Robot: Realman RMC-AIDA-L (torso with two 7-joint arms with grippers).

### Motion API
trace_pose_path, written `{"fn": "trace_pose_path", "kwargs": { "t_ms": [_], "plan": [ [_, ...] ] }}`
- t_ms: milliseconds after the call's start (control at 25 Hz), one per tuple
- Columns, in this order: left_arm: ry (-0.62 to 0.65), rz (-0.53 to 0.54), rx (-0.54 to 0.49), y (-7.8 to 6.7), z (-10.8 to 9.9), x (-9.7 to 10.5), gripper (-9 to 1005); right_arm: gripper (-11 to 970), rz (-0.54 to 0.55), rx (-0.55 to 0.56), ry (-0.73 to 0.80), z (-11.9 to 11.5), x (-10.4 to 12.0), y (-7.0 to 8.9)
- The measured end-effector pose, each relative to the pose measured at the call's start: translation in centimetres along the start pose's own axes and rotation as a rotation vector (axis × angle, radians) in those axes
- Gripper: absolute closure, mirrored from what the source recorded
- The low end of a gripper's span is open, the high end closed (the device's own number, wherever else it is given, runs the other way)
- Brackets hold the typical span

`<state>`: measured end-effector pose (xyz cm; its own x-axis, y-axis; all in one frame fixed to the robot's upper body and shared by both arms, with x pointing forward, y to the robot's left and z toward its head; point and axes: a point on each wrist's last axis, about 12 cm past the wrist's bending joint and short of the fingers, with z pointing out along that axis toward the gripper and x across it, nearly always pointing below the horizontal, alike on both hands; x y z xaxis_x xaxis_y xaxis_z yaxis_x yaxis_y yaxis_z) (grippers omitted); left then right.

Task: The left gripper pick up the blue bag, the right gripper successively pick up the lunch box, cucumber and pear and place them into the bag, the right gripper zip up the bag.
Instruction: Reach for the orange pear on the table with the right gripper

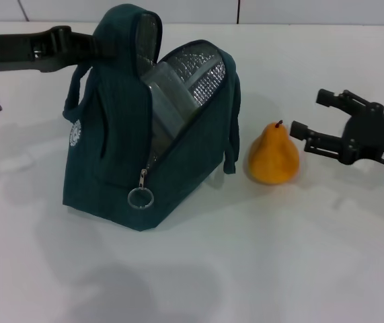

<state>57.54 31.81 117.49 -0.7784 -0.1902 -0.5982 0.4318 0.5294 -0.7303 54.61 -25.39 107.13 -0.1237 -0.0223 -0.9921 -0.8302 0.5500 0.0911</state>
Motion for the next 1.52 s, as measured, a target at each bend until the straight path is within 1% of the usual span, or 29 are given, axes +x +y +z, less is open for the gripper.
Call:
{"fn": "trace_pose_path", "kwargs": {
  "t_ms": [280,520,720,920,1360,1520],
  "plan": [
    [0.002,0.003,0.006,-0.1,0.2,0.0,956,191,-0.009,-0.011,0.051,2.2,0.3,0.0],
    [0.004,0.003,0.01,-0.2,0.3,0.0,957,211,-0.037,-0.008,0.057,2.7,0.3,0.1],
    [0.005,0.006,0.015,-0.3,0.4,-0.1,956,441,-0.044,0.004,0.065,3.0,0.2,-0.2],
    [0.006,0.01,0.019,-0.4,0.6,-0.2,957,691,-0.055,-0.009,0.079,3.5,0.1,-0.1],
    [0.007,0.009,0.024,-0.5,0.6,-0.2,956,717,-0.063,-0.02,0.092,4.0,0.1,-0.1],
    [0.007,0.009,0.024,-0.5,0.6,-0.2,956,771,-0.065,-0.025,0.096,4.0,0.1,0.0]
  ]
}}
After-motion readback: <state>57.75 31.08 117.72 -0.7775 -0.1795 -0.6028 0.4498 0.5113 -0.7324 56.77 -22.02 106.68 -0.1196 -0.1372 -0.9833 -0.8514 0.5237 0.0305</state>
